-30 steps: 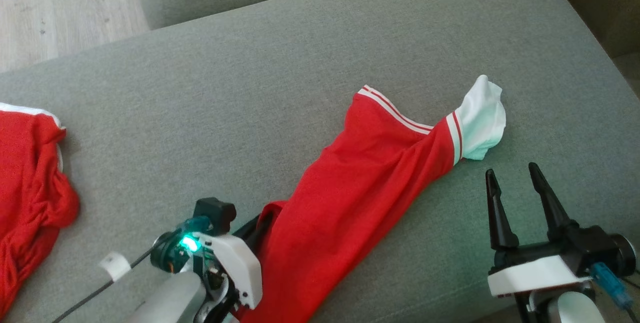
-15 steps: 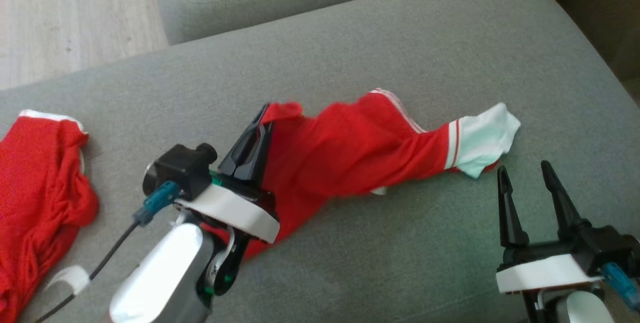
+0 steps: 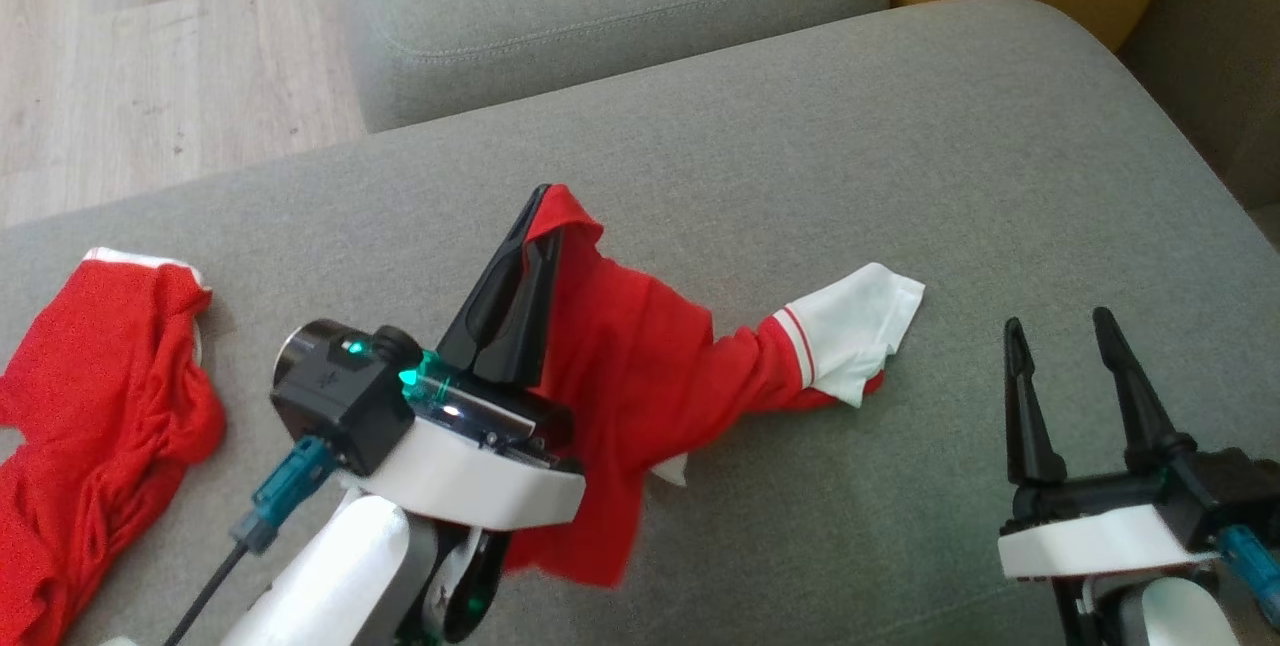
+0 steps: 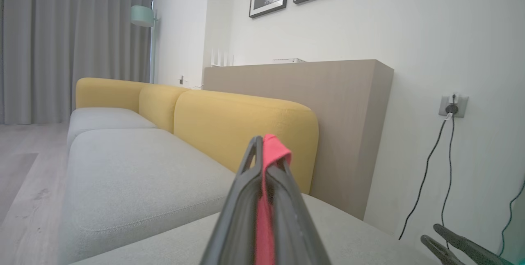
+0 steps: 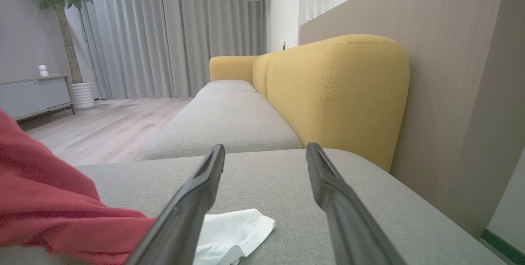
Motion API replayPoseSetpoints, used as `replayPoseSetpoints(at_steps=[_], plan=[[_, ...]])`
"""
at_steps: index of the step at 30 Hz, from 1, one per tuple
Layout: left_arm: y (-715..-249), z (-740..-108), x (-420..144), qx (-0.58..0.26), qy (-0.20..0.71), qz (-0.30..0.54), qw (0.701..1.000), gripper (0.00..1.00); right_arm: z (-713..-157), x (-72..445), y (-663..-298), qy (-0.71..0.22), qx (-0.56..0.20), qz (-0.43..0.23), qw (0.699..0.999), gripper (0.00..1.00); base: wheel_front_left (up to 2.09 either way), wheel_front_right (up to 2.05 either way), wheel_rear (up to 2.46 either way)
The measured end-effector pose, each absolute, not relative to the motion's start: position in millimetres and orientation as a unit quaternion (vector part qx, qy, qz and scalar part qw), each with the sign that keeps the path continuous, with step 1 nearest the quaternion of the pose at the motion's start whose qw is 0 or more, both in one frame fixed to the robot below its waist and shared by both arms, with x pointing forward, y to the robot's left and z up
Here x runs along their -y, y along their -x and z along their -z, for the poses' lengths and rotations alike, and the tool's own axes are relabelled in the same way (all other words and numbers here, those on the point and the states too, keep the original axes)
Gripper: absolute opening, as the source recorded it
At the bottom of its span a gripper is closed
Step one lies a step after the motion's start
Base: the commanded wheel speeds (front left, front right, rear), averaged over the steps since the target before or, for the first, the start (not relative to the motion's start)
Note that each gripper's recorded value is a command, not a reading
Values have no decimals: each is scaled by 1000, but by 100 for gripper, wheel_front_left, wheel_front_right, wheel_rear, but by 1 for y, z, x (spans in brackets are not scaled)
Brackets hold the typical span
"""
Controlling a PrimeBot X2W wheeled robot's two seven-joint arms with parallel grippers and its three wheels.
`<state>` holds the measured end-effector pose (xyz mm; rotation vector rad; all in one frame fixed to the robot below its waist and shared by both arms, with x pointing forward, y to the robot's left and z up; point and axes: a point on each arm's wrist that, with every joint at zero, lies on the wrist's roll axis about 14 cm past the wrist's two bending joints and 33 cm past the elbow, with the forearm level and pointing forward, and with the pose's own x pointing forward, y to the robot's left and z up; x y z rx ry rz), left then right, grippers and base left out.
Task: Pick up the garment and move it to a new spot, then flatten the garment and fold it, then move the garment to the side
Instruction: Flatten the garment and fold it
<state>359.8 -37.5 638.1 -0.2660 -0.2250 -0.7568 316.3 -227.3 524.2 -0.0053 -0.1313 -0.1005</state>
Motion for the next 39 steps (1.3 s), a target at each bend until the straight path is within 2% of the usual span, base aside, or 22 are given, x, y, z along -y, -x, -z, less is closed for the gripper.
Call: replayPoseSetpoints(at_steps=[2, 6, 15, 18, 23, 24, 25, 34, 39], plan=[[-357, -642, 38, 113, 131, 369, 913, 0, -527, 228, -316, 3, 70, 51, 996, 100, 0, 0, 0], [-364, -611, 31, 61, 121, 352, 926, 0, -528, 229, -315, 3, 71, 53, 996, 100, 0, 0, 0], [-425, -501, -46, -89, 94, 199, 971, 0, -520, 231, -315, 6, 58, 57, 997, 100, 0, 0, 0], [-444, -483, -69, -98, 90, 158, 978, 0, -516, 232, -315, 10, 50, 58, 997, 100, 0, 0, 0], [-484, -492, -87, -60, 93, 114, 987, 2, -510, 233, -318, 13, 38, 60, 997, 100, 0, 0, 0], [-490, -492, -89, -59, 92, 107, 988, 56, -509, 233, -319, 13, 36, 60, 997, 100, 0, 0, 0], [-494, -488, -91, -64, 89, 102, 989, 100, -508, 232, -319, 13, 34, 59, 998, 100, 0, 0, 0], [-475, -440, -90, -133, 99, 112, 980, 100, -505, 234, -323, 16, 29, 60, 998, 100, 0, 0, 0], [-432, -432, -71, -137, 120, 148, 972, 100, -508, 232, -324, 15, 35, 57, 998, 100, 0, 0, 0]])
